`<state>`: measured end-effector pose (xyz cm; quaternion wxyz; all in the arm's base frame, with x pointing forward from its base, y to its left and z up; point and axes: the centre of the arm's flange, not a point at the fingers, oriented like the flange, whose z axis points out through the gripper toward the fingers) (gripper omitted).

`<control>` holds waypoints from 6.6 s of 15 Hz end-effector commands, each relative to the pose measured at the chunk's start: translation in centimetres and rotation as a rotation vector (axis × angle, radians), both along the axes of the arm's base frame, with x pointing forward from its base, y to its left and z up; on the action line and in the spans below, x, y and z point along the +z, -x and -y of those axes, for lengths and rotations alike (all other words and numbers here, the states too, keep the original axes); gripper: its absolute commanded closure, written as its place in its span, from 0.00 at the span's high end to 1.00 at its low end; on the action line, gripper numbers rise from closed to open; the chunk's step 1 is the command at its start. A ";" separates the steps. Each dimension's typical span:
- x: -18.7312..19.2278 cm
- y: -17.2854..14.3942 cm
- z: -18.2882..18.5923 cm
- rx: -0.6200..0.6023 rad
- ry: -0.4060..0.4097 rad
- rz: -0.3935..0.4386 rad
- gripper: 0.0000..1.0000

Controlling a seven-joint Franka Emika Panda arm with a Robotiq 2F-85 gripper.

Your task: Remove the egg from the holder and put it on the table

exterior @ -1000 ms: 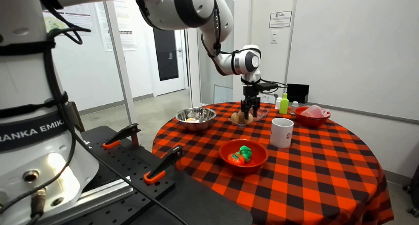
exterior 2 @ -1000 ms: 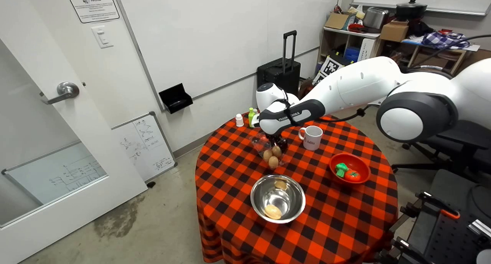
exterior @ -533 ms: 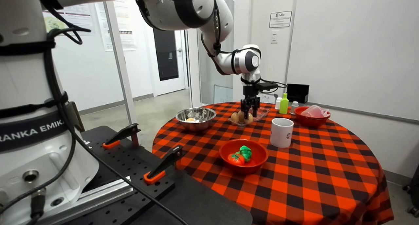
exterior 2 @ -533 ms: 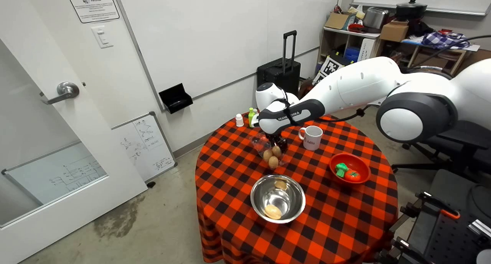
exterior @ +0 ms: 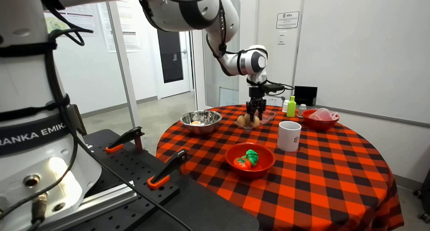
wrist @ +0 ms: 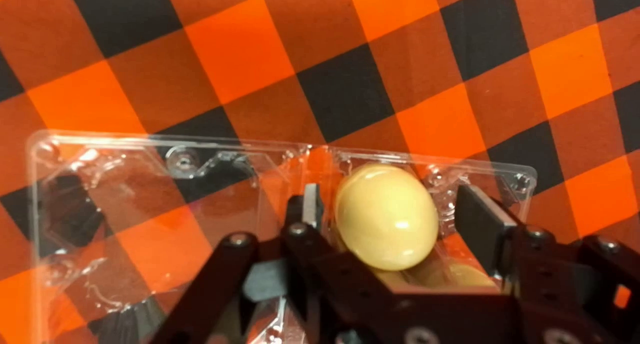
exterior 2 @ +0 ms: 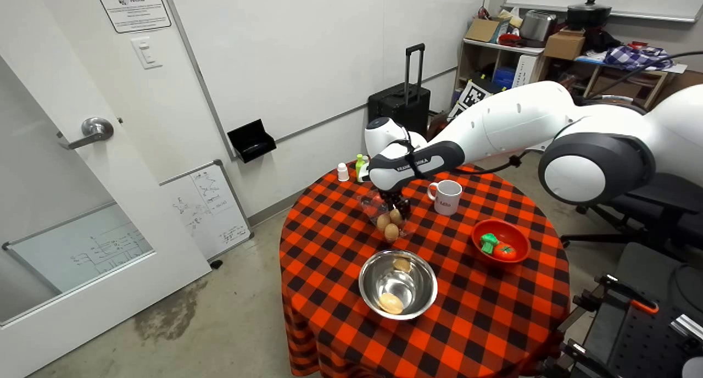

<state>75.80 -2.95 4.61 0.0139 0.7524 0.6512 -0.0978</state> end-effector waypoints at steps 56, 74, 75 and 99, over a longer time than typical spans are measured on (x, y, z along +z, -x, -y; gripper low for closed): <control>0.4 17.6 -1.3 -0.429 0.050 -0.288 0.22; -3.8 15.9 -0.5 -0.463 0.041 -0.380 1.00; -3.5 16.1 -0.3 -0.473 0.038 -0.378 1.00; 8.2 14.2 0.9 -0.594 0.076 0.026 1.00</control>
